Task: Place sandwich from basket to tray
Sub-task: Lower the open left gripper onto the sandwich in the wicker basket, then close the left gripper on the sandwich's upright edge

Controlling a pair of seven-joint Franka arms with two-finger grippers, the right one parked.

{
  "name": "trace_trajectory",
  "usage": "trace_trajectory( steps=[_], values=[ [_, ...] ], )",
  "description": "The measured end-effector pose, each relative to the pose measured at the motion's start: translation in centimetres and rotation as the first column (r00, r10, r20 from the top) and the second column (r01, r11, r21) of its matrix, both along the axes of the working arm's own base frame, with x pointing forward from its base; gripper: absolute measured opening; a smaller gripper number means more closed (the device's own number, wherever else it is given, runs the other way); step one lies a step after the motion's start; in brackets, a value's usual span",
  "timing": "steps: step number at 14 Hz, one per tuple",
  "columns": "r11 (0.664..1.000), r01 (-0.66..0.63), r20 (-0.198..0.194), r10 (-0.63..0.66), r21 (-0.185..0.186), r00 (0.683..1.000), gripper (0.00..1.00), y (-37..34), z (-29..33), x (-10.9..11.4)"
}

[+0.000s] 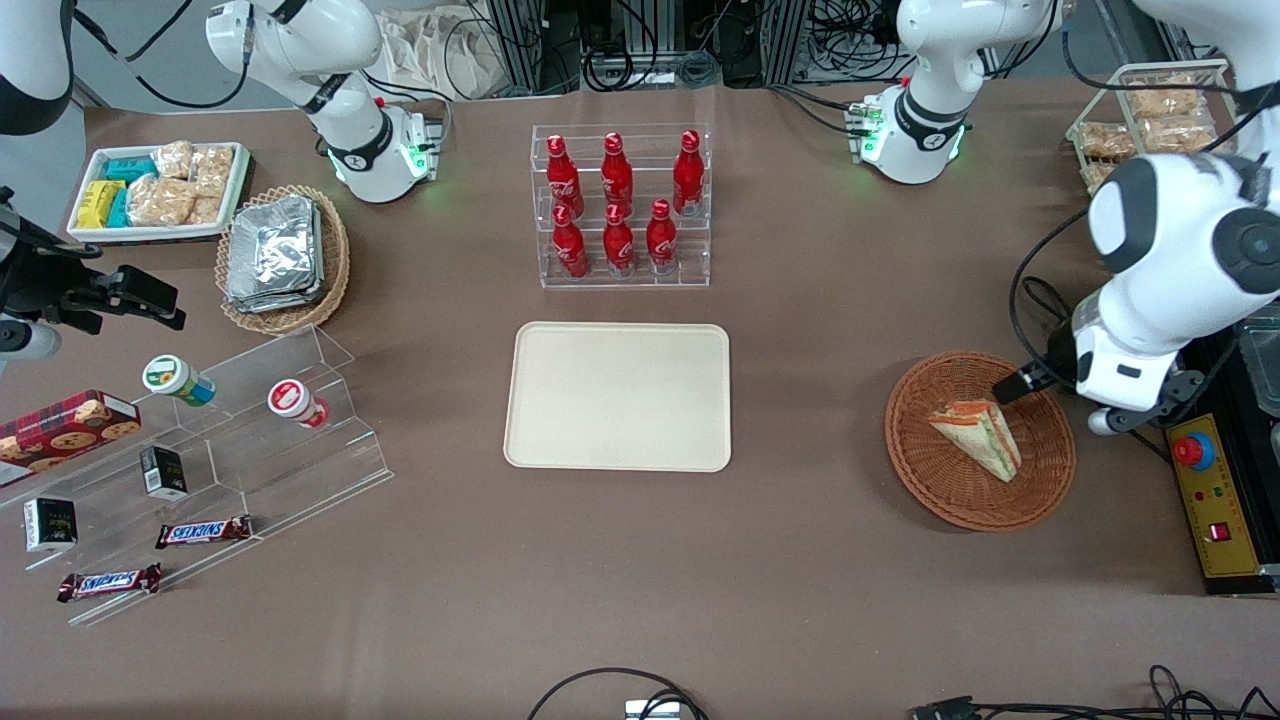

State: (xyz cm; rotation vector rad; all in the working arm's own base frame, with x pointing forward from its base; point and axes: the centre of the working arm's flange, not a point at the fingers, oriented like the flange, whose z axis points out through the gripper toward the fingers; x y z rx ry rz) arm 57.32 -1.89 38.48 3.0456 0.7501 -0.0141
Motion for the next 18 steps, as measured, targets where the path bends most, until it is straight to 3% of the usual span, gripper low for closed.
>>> trace_trajectory(
  steps=[3,6,10,18],
  values=[
    [0.999,-0.035,-0.004,0.035,0.000,0.999,1.00,0.0,-4.2,0.5],
    [0.998,-0.054,-0.022,0.055,0.038,0.998,1.00,0.2,-7.3,0.8],
    [0.994,-0.092,-0.049,0.094,0.056,0.994,1.00,0.2,-10.0,0.9],
    [0.994,-0.102,-0.054,0.104,0.048,0.993,1.00,0.0,-13.0,1.1]
  ],
)
